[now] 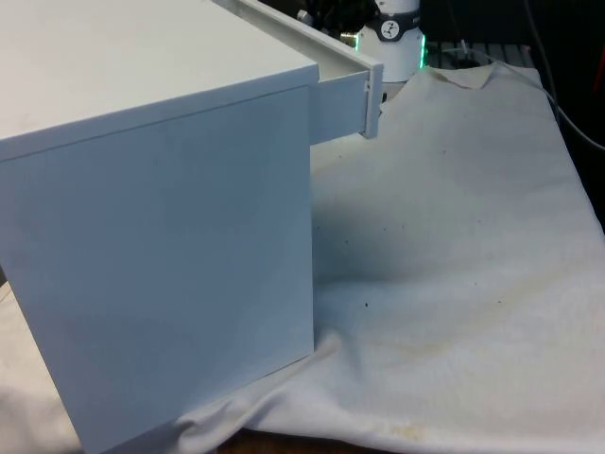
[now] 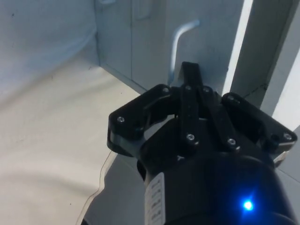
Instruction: Open the drawer, then close it.
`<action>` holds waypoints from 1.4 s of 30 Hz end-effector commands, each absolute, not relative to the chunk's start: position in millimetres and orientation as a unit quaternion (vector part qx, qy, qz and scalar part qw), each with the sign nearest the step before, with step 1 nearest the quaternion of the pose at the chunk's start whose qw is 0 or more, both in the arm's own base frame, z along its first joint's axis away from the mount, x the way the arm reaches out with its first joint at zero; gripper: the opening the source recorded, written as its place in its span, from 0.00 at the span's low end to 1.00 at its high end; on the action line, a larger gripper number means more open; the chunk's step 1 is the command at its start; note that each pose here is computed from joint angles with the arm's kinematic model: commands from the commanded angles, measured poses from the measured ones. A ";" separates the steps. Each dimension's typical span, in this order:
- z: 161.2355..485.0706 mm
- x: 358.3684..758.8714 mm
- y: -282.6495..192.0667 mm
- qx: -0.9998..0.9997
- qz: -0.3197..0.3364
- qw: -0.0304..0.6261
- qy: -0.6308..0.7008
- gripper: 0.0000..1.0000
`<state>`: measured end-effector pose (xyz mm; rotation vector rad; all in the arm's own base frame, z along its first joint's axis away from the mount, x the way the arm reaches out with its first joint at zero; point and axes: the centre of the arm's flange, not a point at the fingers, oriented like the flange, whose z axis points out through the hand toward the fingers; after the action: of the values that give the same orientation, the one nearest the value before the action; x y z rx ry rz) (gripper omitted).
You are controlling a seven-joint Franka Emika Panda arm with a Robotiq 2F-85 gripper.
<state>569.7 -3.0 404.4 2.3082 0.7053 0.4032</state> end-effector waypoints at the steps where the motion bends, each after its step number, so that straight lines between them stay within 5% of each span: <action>1: 405.7 571.2 -4.8 0.887 0.156 0.340 0.270 0.00; 42: 419.4 621.6 -56.9 0.902 0.166 0.335 0.217 0.00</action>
<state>626.7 -60.6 415.0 2.3465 0.5692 0.4311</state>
